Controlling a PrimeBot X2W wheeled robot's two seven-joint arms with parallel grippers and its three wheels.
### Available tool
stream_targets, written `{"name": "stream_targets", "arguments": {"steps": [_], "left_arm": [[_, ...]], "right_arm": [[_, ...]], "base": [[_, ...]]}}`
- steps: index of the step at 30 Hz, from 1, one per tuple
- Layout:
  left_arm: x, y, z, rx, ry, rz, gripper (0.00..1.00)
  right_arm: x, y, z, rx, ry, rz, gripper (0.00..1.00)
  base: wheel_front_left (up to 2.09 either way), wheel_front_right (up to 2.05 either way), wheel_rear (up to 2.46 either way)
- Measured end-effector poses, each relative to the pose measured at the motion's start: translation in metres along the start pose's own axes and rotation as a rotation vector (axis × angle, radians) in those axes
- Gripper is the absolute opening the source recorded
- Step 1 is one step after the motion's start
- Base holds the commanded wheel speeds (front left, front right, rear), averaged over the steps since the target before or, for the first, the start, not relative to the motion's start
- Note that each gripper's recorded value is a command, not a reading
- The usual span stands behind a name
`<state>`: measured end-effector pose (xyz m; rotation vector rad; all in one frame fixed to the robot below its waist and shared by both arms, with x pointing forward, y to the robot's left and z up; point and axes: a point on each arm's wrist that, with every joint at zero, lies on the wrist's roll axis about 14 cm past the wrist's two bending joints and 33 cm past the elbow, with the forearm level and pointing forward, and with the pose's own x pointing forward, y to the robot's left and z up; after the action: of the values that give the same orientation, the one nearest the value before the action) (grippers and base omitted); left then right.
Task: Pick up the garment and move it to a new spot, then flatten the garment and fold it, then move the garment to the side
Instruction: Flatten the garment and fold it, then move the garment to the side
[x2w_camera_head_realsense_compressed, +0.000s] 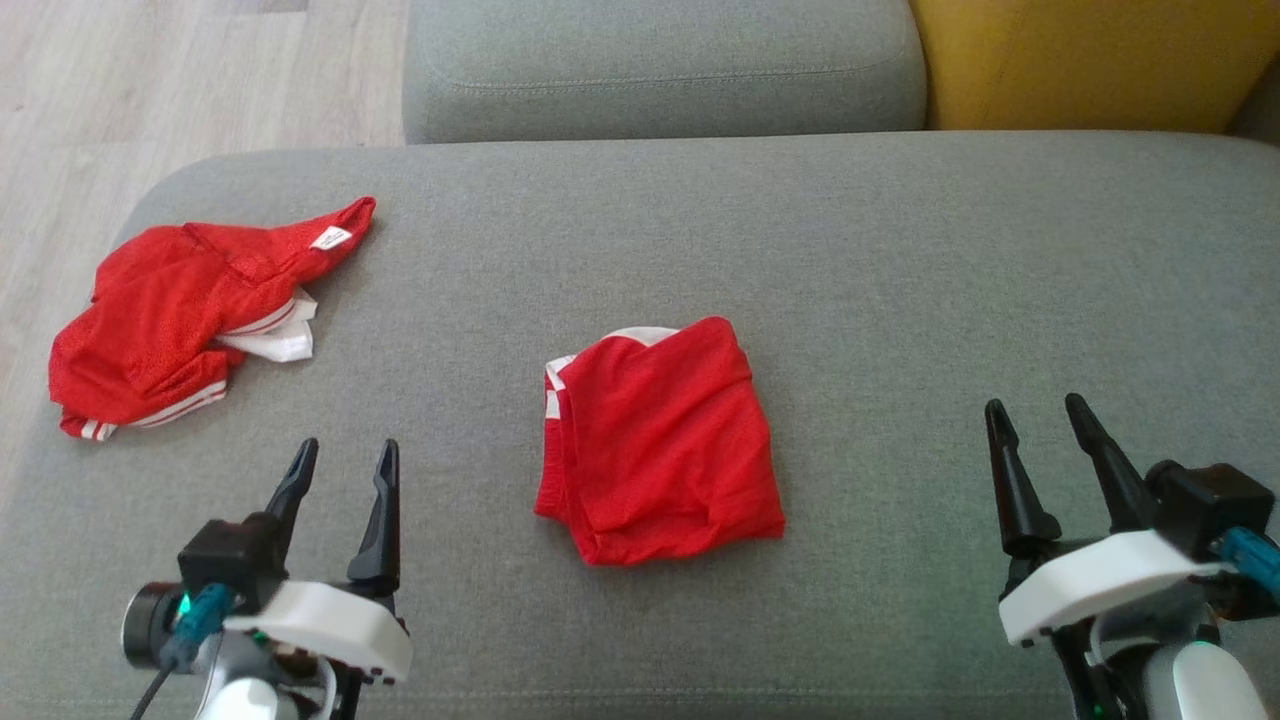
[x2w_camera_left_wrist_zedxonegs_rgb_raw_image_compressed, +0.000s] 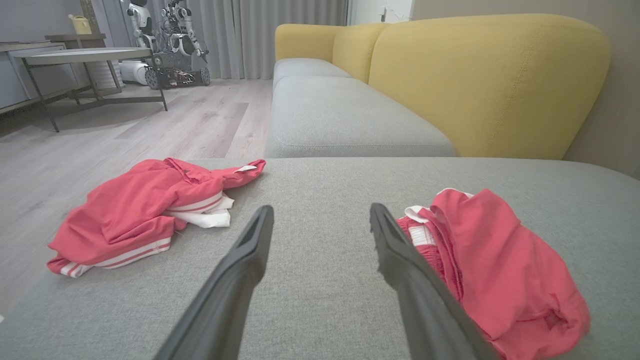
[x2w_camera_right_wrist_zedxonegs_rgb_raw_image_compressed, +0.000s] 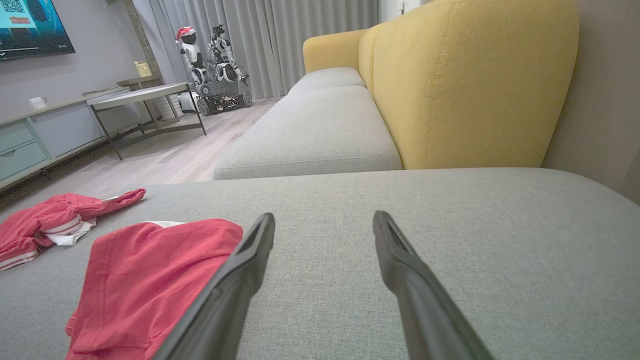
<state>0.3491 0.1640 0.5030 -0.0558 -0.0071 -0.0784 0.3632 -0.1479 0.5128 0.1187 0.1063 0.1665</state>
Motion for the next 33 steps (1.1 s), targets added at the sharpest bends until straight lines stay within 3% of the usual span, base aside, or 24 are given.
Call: {"name": "stream_targets", "arguments": {"steps": [33], "left_arm": [[0.004,-0.002,-0.004,0.001,0.015,-0.001,1.0]], "right_arm": [[0.009,0.005,-0.018,0.009,0.059,0.018,1.0]], "base": [[0.0,0.0,0.0]]}}
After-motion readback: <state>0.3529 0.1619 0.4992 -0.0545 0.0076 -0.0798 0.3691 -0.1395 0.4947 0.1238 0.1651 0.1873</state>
